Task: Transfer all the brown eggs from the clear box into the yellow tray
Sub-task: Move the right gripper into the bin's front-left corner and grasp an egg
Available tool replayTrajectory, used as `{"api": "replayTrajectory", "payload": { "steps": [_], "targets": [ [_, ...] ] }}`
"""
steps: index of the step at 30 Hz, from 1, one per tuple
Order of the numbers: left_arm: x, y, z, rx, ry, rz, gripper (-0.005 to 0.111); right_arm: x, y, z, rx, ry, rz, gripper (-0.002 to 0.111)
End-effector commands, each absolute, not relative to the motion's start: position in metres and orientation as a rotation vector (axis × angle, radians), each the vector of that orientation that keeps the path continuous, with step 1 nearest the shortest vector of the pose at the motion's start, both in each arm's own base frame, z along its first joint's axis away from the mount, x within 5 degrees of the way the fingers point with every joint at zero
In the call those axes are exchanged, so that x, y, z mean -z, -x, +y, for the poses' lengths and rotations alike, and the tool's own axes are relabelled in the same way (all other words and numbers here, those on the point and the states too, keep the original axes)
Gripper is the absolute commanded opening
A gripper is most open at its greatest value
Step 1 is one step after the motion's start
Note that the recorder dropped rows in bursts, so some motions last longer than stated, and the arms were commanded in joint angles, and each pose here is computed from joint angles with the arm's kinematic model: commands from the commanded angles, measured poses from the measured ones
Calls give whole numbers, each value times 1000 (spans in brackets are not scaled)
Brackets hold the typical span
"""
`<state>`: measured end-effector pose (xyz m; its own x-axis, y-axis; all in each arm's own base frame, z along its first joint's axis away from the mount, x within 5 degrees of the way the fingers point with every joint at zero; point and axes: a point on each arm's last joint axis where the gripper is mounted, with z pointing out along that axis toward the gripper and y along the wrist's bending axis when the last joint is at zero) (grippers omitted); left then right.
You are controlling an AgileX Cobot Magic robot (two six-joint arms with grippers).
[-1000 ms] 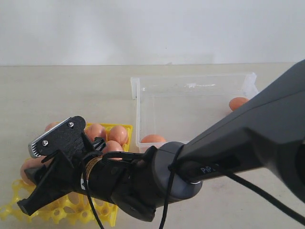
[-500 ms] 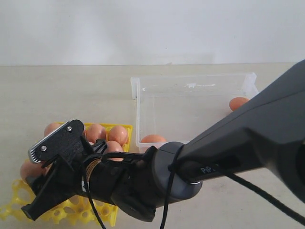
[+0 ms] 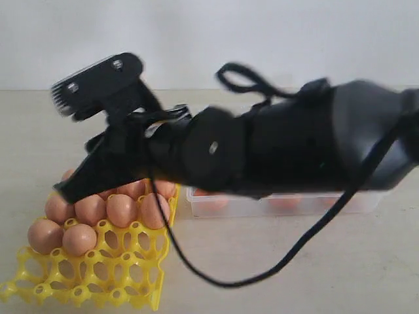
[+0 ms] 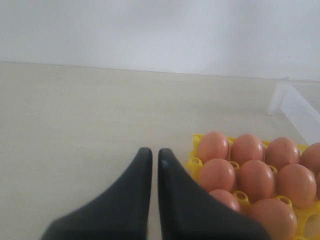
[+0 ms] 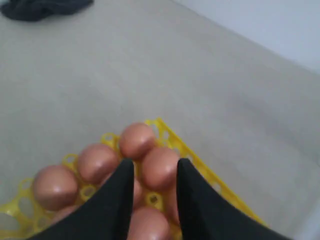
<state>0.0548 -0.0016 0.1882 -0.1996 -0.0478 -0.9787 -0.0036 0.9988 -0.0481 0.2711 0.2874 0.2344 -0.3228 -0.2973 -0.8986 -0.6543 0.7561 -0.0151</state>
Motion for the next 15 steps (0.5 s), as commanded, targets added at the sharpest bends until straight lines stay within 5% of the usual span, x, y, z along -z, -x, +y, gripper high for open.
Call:
{"api": "replayTrajectory", "payload": {
  "steps": [1, 7, 13, 15],
  "targets": [
    [-188, -55, -2, 39, 30, 1765, 4, -247, -330, 196, -623, 395, 2193, 27],
    [-188, -55, -2, 39, 30, 1765, 4, -240, -382, 119, -522, 991, 2344, 27],
    [-188, -55, -2, 39, 30, 1765, 4, -237, -376, 125, -359, 1485, 2374, 28],
    [-188, -55, -2, 39, 30, 1765, 4, -231, -376, 136, -210, 1627, 2314, 37]
  ]
}}
